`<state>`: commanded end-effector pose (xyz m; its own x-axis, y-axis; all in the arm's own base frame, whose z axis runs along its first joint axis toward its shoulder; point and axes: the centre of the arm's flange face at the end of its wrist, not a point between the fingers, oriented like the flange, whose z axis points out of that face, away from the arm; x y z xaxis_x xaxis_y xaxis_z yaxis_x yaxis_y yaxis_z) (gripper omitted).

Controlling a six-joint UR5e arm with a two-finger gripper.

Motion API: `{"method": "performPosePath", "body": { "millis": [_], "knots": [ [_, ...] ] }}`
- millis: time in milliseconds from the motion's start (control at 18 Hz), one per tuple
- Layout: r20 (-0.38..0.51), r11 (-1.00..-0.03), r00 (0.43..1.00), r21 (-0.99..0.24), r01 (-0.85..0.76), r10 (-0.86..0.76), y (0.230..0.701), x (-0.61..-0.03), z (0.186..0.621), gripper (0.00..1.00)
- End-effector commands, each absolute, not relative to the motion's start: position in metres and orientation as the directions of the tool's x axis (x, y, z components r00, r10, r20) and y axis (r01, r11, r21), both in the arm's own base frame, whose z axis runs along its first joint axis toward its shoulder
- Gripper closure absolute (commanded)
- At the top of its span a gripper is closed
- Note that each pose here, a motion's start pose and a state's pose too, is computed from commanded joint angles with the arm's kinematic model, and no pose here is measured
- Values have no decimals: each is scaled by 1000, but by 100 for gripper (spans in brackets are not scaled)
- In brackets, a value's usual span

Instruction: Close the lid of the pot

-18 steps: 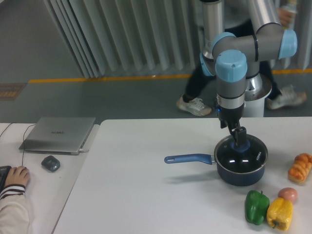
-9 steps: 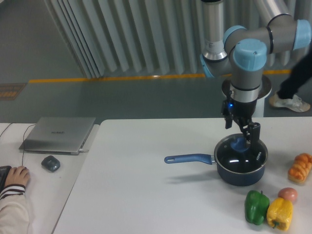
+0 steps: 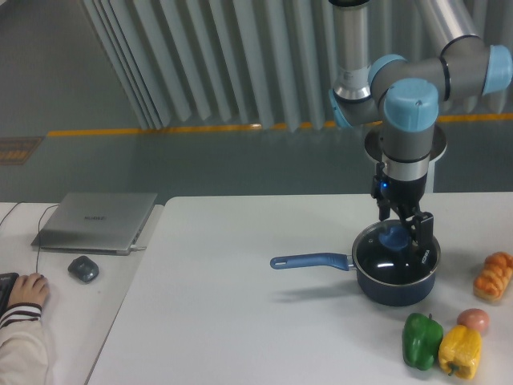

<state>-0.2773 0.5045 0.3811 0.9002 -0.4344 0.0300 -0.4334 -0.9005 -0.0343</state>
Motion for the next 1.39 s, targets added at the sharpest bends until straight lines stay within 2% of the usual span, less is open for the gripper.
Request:
{"method": "performPosePath", "body": {
  "millis": [944,1000,1167,1222,1278,1389],
  "knots": [
    [61,-900,898,1,-437,-436,505,-276,359,0],
    [61,-900,898,1,-437,-436,505,-276,359,4],
    [64,-900,899,6,-436,-434,505,-277,357,32],
    [59,-899,898,6,-437,-436,507,-277,360,34],
    [62,-899,898,7,-437,-436,507,-277,360,42],
    [61,-895,894,8,-445,-444,510,-273,360,46]
  ]
}}
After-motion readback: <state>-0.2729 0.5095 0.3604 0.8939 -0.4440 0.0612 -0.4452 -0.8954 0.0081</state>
